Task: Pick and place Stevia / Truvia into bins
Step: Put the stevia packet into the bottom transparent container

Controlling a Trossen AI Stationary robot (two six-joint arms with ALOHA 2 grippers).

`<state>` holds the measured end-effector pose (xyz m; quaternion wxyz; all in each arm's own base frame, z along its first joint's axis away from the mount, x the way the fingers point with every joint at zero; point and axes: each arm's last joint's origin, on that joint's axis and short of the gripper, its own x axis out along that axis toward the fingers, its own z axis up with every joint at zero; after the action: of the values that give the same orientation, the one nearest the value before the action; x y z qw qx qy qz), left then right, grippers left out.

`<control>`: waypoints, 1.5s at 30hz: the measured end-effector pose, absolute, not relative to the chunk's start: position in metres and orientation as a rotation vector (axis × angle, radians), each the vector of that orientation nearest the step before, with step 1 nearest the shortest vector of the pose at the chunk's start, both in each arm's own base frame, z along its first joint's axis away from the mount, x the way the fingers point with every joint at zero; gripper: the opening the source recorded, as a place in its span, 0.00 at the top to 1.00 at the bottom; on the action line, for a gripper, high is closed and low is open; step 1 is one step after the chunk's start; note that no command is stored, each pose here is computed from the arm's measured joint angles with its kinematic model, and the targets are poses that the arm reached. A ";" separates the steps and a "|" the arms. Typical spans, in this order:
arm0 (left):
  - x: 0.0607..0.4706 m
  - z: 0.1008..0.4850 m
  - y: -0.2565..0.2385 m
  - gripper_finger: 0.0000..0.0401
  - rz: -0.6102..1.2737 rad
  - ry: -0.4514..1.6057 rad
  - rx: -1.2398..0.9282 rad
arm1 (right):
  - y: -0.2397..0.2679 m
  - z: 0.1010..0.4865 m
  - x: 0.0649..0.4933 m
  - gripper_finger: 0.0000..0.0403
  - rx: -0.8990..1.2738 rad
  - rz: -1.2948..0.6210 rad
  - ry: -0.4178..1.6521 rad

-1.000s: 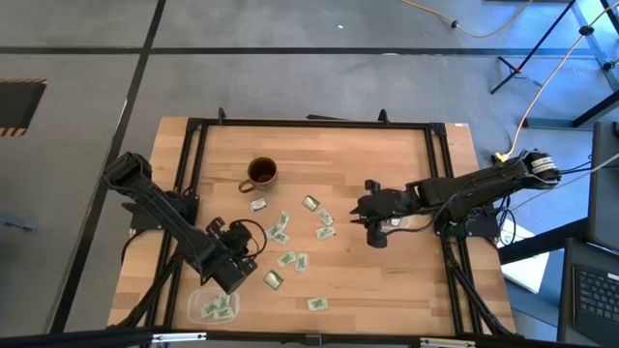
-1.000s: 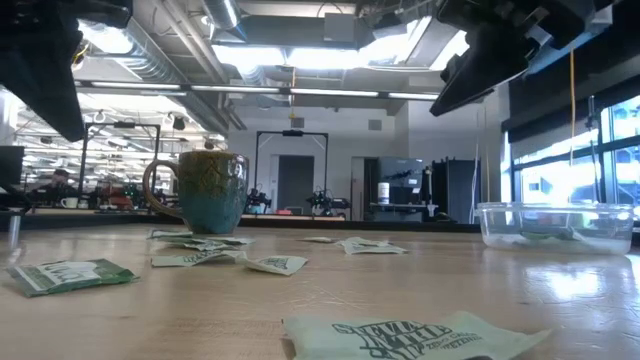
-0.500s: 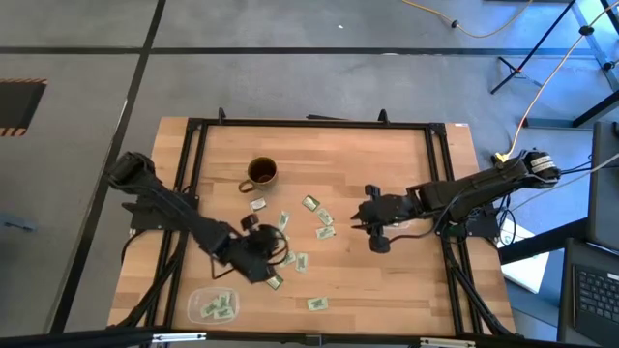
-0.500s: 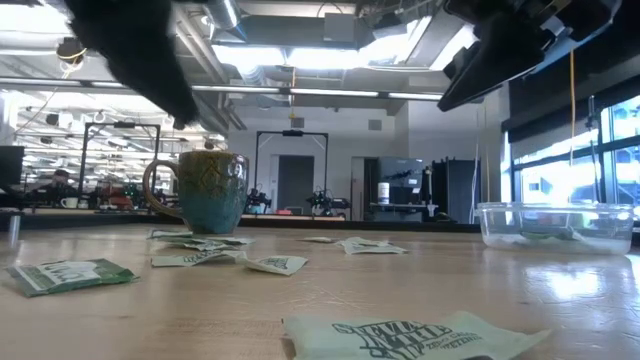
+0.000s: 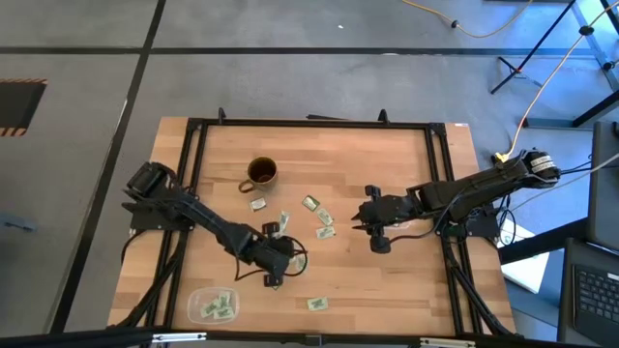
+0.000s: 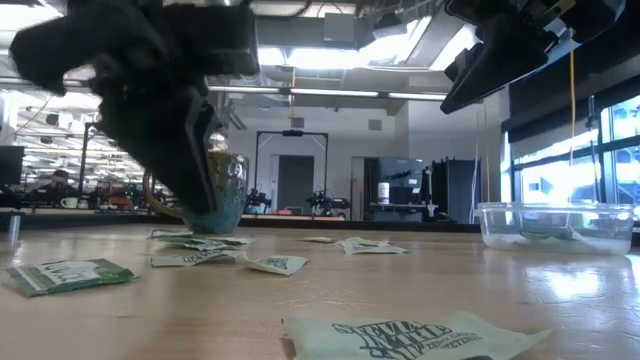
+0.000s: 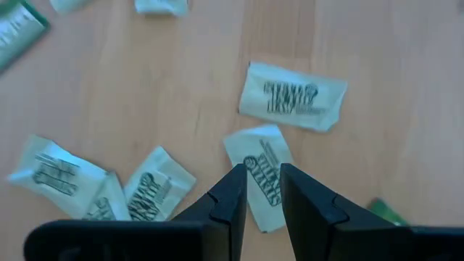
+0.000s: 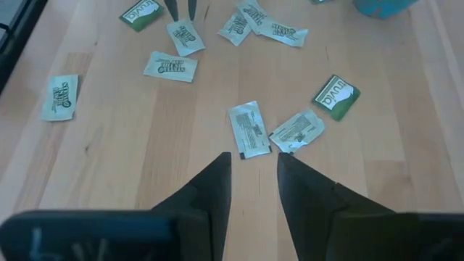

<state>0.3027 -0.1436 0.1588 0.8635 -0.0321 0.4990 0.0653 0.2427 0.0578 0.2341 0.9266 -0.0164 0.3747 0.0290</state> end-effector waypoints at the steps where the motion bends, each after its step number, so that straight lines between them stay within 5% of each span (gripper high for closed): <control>1: 0.303 0.156 -0.144 0.80 0.134 1.057 -0.065 | 0.058 0.234 0.243 0.71 -0.034 0.059 0.768; 14: 0.307 0.132 -0.148 0.80 0.110 1.136 -0.053 | 0.058 0.234 0.243 0.71 -0.034 0.059 0.769; 28: 0.306 0.131 -0.149 0.99 0.086 1.155 -0.072 | 0.058 0.234 0.243 0.71 -0.034 0.059 0.769; 45: 0.305 0.130 -0.148 0.94 0.100 1.164 -0.106 | 0.058 0.234 0.243 0.71 -0.034 0.059 0.770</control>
<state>0.3054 -0.1485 0.1303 0.8329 -0.0501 0.5491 0.0470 0.2425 0.0577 0.2337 0.9263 -0.0167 0.3754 0.0288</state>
